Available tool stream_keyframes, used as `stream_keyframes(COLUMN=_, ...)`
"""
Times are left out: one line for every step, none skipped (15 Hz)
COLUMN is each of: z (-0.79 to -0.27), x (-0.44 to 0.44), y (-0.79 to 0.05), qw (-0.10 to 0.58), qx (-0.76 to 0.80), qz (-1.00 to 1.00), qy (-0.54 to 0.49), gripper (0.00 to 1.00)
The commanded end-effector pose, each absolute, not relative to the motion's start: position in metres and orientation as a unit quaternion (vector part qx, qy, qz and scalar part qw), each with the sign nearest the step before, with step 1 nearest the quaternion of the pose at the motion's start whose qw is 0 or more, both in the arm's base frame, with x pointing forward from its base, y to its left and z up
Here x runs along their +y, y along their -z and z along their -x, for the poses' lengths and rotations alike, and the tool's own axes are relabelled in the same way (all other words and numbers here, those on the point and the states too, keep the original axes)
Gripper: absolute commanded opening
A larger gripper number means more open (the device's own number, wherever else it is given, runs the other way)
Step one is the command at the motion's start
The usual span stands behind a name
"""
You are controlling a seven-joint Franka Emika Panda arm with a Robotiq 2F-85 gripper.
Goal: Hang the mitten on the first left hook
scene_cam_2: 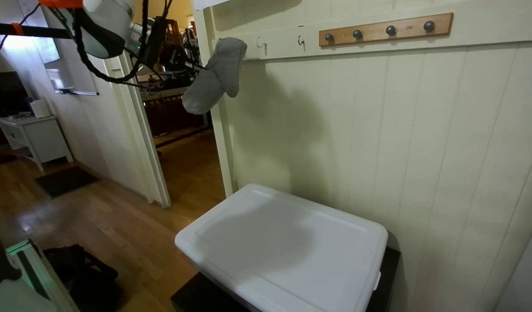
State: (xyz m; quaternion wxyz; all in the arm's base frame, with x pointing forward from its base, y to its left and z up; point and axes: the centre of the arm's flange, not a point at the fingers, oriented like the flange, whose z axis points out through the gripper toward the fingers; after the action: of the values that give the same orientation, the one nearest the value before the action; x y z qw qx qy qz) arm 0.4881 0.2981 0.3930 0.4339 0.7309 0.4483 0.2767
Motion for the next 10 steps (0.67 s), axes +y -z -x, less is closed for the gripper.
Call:
stream_keyframes(z=-0.478, x=0.282, y=-0.404, qw=0.452, qx=0.426, qz=-0.727, qy=-0.294, gripper=0.03)
stream_keyframes(z=-0.480, x=0.280, y=-0.407, qw=0.454, qx=0.422, qz=-0.727, qy=-0.296, gripper=0.03)
stream_keyframes(z=-0.482, x=0.278, y=-0.410, qw=0.457, qx=0.419, qz=-0.727, qy=-0.296, gripper=0.03)
stream_keyframes(z=-0.485, x=0.276, y=-0.413, qw=0.457, qx=0.419, qz=-0.727, qy=-0.296, gripper=0.03)
stream_keyframes(z=-0.487, x=0.275, y=-0.415, qw=0.457, qx=0.419, qz=-0.727, qy=-0.294, gripper=0.03)
stream_keyframes(z=-0.491, x=0.273, y=-0.416, qw=0.457, qx=0.420, qz=-0.728, qy=-0.291, gripper=0.03)
stream_keyframes(z=-0.494, x=0.272, y=-0.417, qw=0.457, qx=0.423, qz=-0.727, qy=-0.288, gripper=0.03)
stream_keyframes(z=-0.496, x=0.271, y=-0.417, qw=0.458, qx=0.426, qz=-0.727, qy=-0.285, gripper=0.03)
stream_keyframes(z=-0.499, x=0.271, y=-0.417, qw=0.459, qx=0.431, qz=-0.725, qy=-0.278, gripper=0.03)
stream_keyframes(z=-0.501, x=0.271, y=-0.417, qw=0.460, qx=0.436, qz=-0.723, qy=-0.274, gripper=0.03)
